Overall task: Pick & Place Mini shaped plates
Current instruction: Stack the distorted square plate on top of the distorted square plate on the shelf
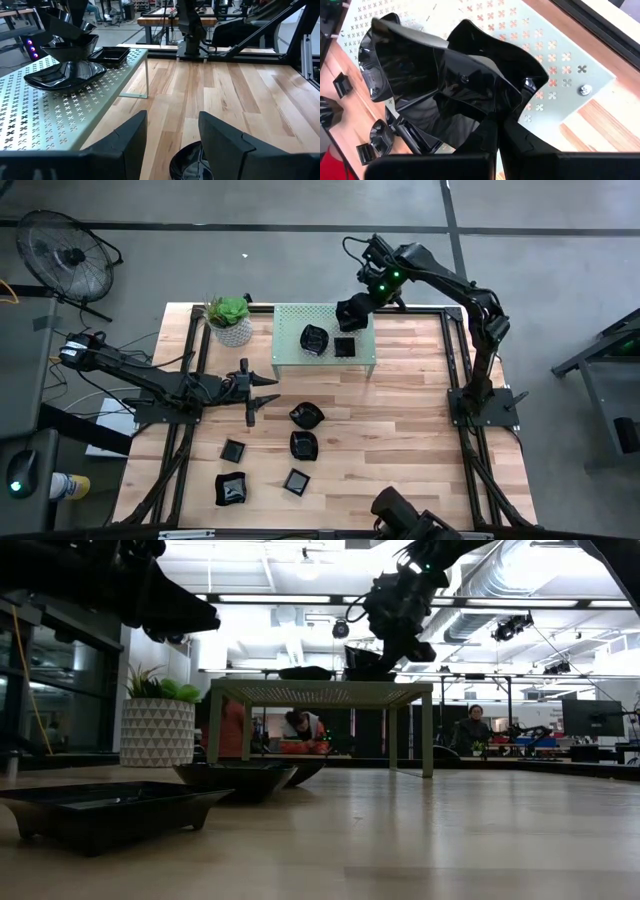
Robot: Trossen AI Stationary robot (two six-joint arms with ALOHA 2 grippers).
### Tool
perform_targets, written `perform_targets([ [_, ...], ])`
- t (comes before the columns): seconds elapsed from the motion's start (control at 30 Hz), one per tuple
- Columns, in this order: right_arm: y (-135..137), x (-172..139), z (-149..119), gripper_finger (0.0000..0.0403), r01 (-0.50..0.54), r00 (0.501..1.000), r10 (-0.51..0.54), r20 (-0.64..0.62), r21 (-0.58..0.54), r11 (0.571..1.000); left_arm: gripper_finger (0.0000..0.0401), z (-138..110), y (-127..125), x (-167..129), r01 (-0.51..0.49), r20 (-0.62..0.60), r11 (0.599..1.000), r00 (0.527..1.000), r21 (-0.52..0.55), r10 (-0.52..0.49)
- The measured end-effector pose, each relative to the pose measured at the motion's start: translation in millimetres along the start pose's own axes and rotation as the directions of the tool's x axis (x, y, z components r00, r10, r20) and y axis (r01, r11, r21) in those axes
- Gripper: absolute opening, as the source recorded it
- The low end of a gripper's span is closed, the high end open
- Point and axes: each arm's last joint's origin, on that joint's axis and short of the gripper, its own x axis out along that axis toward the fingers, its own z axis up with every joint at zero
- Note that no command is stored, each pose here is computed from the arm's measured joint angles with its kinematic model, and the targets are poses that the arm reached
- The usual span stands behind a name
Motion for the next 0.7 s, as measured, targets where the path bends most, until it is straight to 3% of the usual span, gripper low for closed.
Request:
perform_targets([
  [0.7,2.9,3.1,-1.2,0.0,0.011,1.0,-0.01,-0.014,0.096,0.995,0.0175,0.0,0.0,0.0,-0.001,0.0,0.998,1.0,-0.056,0.001],
])
